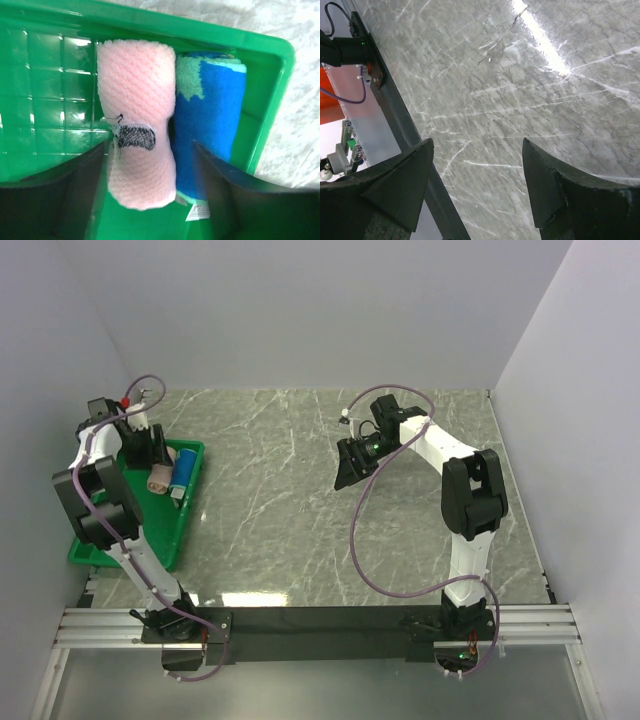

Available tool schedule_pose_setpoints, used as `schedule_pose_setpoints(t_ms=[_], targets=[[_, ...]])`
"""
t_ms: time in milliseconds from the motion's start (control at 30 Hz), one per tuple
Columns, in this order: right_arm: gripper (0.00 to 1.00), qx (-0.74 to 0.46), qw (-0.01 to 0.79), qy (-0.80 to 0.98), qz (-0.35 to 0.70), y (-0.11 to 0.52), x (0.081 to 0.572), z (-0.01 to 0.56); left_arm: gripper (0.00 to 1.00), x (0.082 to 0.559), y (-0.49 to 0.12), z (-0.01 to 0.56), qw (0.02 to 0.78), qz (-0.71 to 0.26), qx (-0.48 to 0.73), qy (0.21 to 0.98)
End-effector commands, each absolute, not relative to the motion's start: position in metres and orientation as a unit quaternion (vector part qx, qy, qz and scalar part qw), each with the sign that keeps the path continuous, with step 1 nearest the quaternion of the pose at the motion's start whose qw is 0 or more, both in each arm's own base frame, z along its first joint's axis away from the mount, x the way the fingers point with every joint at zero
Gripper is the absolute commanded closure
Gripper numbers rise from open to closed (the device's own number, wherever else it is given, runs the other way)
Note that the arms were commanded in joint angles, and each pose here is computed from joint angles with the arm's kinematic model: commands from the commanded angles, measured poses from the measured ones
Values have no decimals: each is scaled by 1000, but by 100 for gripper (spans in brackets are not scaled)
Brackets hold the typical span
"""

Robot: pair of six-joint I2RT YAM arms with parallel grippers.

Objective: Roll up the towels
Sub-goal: Place the rolled towel into the container

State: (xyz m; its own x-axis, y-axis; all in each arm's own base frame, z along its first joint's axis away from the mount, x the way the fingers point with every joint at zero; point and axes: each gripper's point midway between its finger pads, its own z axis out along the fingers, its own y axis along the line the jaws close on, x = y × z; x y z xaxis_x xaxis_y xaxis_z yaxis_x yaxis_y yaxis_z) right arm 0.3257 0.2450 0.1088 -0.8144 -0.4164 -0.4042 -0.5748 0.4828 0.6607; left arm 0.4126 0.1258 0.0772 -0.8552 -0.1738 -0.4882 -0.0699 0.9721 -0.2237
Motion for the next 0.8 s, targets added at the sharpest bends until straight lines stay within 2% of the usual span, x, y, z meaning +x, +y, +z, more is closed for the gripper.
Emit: schedule_pose_setpoints(t_ms=[0,33,233,367,533,567,767], targets=[[22,-307,135,847,413,248,334,134,11,425,128,143,330,-78,-32,940],[22,-310,141,846,410,248,334,139,1,428,130,155,344,-71,-26,936],[21,-309,184,862,357,225,347,153,1,437,118,234,412,-47,10,910],[20,-286,213,878,318,195,362,169,1,443,76,268,434,-42,62,898],[20,-239,260,900,255,148,374,195,1,438,8,273,450,-34,117,885],[20,-227,267,903,247,136,375,197,0,435,-20,279,460,-42,144,875],[20,-205,287,913,204,95,343,192,1,399,-112,244,443,-87,212,867]])
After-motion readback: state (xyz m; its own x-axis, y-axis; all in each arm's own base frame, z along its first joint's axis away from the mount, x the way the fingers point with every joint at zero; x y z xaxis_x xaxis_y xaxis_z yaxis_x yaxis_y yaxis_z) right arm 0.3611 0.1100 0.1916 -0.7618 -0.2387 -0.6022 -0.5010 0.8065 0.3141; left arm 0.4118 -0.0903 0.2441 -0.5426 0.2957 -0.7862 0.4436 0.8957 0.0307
